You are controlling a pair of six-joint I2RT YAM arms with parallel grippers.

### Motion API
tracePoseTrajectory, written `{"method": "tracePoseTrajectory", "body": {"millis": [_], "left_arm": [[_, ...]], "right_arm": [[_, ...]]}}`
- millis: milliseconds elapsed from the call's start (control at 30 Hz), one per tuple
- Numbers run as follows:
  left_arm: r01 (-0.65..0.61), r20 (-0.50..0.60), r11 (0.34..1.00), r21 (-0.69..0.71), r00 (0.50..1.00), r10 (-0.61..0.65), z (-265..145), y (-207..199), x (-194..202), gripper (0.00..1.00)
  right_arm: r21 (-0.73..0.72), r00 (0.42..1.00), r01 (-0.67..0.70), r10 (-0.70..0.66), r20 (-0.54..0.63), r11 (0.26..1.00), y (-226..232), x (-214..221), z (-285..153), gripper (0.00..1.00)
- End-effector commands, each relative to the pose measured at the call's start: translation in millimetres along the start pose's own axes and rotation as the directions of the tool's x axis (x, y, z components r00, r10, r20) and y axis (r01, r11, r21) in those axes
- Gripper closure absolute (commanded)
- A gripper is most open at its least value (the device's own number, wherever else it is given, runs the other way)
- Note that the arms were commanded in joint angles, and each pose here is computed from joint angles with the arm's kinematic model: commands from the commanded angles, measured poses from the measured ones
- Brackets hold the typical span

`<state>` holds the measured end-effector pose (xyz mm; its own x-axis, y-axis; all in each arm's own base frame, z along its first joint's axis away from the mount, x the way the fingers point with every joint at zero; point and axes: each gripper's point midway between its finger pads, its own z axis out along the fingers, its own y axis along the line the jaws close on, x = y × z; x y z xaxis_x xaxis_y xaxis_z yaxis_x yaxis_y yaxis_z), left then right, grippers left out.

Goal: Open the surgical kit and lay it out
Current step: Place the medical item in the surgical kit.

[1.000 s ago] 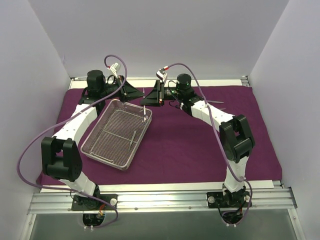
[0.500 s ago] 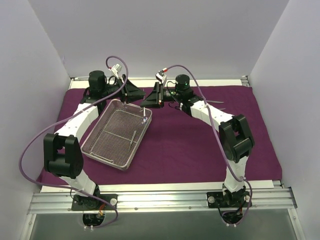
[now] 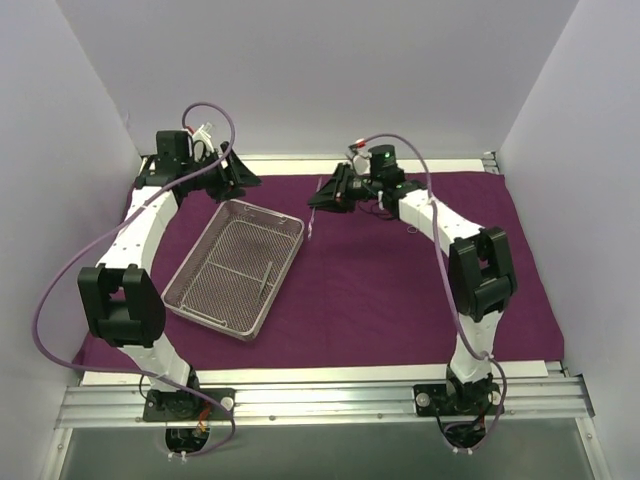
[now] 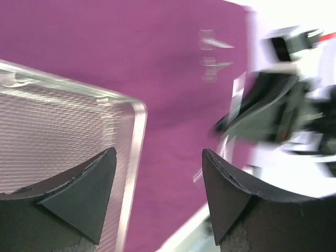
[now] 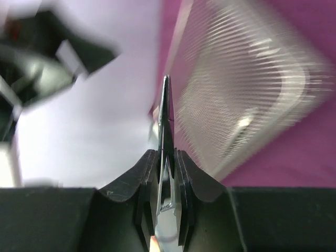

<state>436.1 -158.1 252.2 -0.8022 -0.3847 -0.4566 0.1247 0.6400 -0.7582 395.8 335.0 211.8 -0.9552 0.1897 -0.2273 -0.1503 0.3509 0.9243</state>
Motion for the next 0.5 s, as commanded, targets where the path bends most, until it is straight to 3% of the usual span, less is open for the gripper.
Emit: {"method": "tracePoseTrajectory", "body": {"millis": [0, 100, 200, 233, 400, 467], "left_arm": [[-0.134, -0.080, 0.952, -0.276, 0.990, 0.116, -21, 48, 14, 0.25], [-0.185, -0.083, 0.917, -0.354, 0.983, 0.167, -30, 62, 12, 0.26], [-0.197, -0.095, 0.900, -0.388, 0.980, 0.174, -33, 70, 15, 0.25], [-0.197, -0.099, 0.900, -0.389, 0.980, 0.172, -33, 72, 16, 0.25], [-0.176, -0.128, 0.905, -0.388, 0.982, 0.136, -27, 81, 30, 0.25], [-0.174, -0.133, 0.902, -0.395, 0.982, 0.132, -27, 84, 32, 0.26]], "right_arm": [[0.263, 0.968, -0.150, 0.088, 0.233, 0.953, -37, -49, -45, 1.00], [0.434, 0.906, -0.366, 0.209, 0.368, 0.823, -80, -54, -81, 1.00], [0.586, 0.826, -0.536, 0.236, 0.512, 0.608, -116, -49, -124, 1.00], [0.626, 0.782, -0.605, 0.216, 0.585, 0.492, -128, -49, -149, 1.00], [0.611, 0.646, -0.763, 0.249, 0.721, 0.212, -165, -34, -200, 1.00], [0.554, 0.559, -0.826, 0.279, 0.781, 0.105, -184, -20, -216, 1.00]]}}
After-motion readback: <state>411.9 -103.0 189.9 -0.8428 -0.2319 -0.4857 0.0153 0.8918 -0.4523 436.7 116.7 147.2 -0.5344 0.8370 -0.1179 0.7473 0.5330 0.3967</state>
